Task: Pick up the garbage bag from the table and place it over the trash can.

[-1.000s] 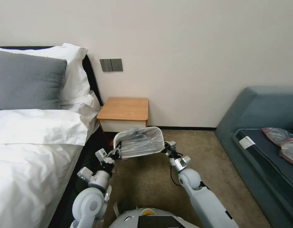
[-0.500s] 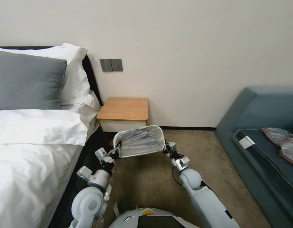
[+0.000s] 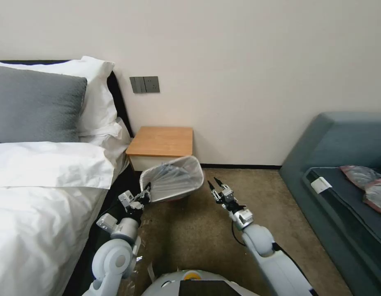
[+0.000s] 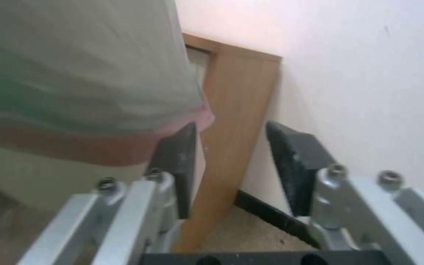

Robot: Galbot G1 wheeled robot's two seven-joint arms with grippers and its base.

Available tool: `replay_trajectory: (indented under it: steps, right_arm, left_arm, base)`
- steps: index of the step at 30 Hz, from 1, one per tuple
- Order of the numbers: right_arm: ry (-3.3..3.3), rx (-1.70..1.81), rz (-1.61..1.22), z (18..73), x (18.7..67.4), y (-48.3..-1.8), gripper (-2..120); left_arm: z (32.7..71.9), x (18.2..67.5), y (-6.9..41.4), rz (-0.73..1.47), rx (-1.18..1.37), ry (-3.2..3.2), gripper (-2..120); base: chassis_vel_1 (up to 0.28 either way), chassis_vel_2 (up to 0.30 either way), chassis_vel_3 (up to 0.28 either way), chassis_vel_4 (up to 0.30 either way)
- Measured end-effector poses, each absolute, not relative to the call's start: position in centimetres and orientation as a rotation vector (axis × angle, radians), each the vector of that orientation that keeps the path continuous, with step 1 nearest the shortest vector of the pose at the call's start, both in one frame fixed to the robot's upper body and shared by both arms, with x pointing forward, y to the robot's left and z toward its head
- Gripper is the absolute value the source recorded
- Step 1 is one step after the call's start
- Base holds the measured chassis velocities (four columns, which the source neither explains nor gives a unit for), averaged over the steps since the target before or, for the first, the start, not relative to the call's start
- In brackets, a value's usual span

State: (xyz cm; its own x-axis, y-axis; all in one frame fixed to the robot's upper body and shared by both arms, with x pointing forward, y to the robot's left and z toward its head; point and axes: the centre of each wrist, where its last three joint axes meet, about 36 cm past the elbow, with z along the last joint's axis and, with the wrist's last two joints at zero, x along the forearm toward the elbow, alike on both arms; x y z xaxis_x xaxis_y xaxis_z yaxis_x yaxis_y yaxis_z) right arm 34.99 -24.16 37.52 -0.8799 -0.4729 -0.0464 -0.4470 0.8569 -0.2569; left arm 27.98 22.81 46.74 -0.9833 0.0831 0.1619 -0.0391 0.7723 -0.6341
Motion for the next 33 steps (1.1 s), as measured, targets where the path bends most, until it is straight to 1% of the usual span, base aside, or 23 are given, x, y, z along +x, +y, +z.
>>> replay_trajectory:
  steps: [1,2,6,7,11,13,14,16,17,18,20,22,24,25,27,28,29,32,33]
  right_arm:
    - [2.914,-0.744,-0.381,37.8,34.7,-24.6,45]
    - [2.914,-0.744,-0.381,37.8,34.7,-24.6,45]
    - [2.869,-0.728,-0.421,39.6,33.3,-26.8,63]
    - [2.869,-0.728,-0.421,39.6,33.3,-26.8,63]
    - [2.802,-0.659,-0.294,42.9,32.3,-26.7,82]
    - [2.782,-0.654,-0.272,43.8,32.1,-26.4,84]
    - [2.747,-0.664,-0.243,45.3,31.7,-25.5,83]
    - [2.7,-0.704,-0.23,47.2,31.1,-24.3,76]
    - [2.7,-0.704,-0.23,47.2,31.1,-24.3,76]
    - [2.67,-0.755,-0.237,48.7,30.5,-23.2,69]
    - [2.647,-0.837,-0.288,50.2,30.0,-22.4,59]
    - [2.642,-0.863,-0.312,50.6,29.9,-22.3,57]
    - [2.639,-0.991,-0.44,51.7,30.0,-22.0,45]
    - [2.639,-0.991,-0.44,51.7,30.0,-22.0,45]
    - [2.637,-1.096,-0.576,52.1,30.6,-22.0,35]
    - [2.638,-1.129,-0.617,52.0,30.8,-21.9,32]
    - [2.638,-1.129,-0.617,52.0,30.8,-21.9,32]
    - [2.649,-1.243,-0.749,52.1,33.0,-21.0,16]
    - [2.649,-1.243,-0.749,52.1,33.0,-21.0,16]
  left_arm:
    - [46.7,28.1,22.8,0.996,-0.026,-2.785,3]
    - [46.7,28.1,22.8,0.996,-0.026,-2.785,3]
    - [46.2,28.2,22.9,0.948,0.015,-2.786,3]
    - [46.2,28.2,22.9,0.948,0.015,-2.786,3]
    - [45.5,28.2,22.8,0.869,0.021,-2.789,3]
    - [45.4,28.2,22.8,0.848,0.017,-2.793,3]
    - [45.2,28.2,22.7,0.803,0.009,-2.803,3]
    - [45.0,28.2,22.6,0.737,-0.004,-2.82,3]
    - [45.0,28.2,22.6,0.737,-0.004,-2.82,3]
    - [44.9,28.3,22.6,0.667,-0.022,-2.84,3]
    - [44.6,28.3,22.6,0.573,-0.049,-2.866,3]
    - [44.4,28.3,22.6,0.546,-0.057,-2.873,3]
    - [44.0,28.3,22.4,0.435,-0.087,-2.902,3]
    - [44.0,28.3,22.4,0.435,-0.087,-2.902,3]
    - [43.6,28.4,22.0,0.349,-0.111,-2.928,3]
    - [43.5,28.4,21.9,0.315,-0.119,-2.939,3]
    - [43.5,28.4,21.9,0.315,-0.119,-2.939,3]
    - [42.9,28.4,21.4,0.228,-0.139,-2.965,3]
    - [42.9,28.4,21.4,0.228,-0.139,-2.965,3]
  base:
    - [0.0,0.0,0.0,0.0]
    - [0.0,0.0,0.0,0.0]
    - [0.0,0.0,0.0,0.0]
    - [0.0,0.0,0.0,0.0]
    - [0.0,0.0,0.0,0.0]
    - [0.0,0.0,0.0,0.0]
    - [0.0,0.0,0.0,0.0]
    - [0.0,0.0,0.0,0.0]
    - [0.0,0.0,0.0,0.0]
    - [0.0,0.0,0.0,0.0]
    - [0.0,0.0,0.0,0.0]
    - [0.0,0.0,0.0,0.0]
    - [0.0,0.0,0.0,0.0]
    - [0.0,0.0,0.0,0.0]
    - [0.0,0.0,0.0,0.0]
    - [0.0,0.0,0.0,0.0]
    - [0.0,0.0,0.0,0.0]
    - [0.0,0.0,0.0,0.0]
    - [0.0,0.0,0.0,0.0]
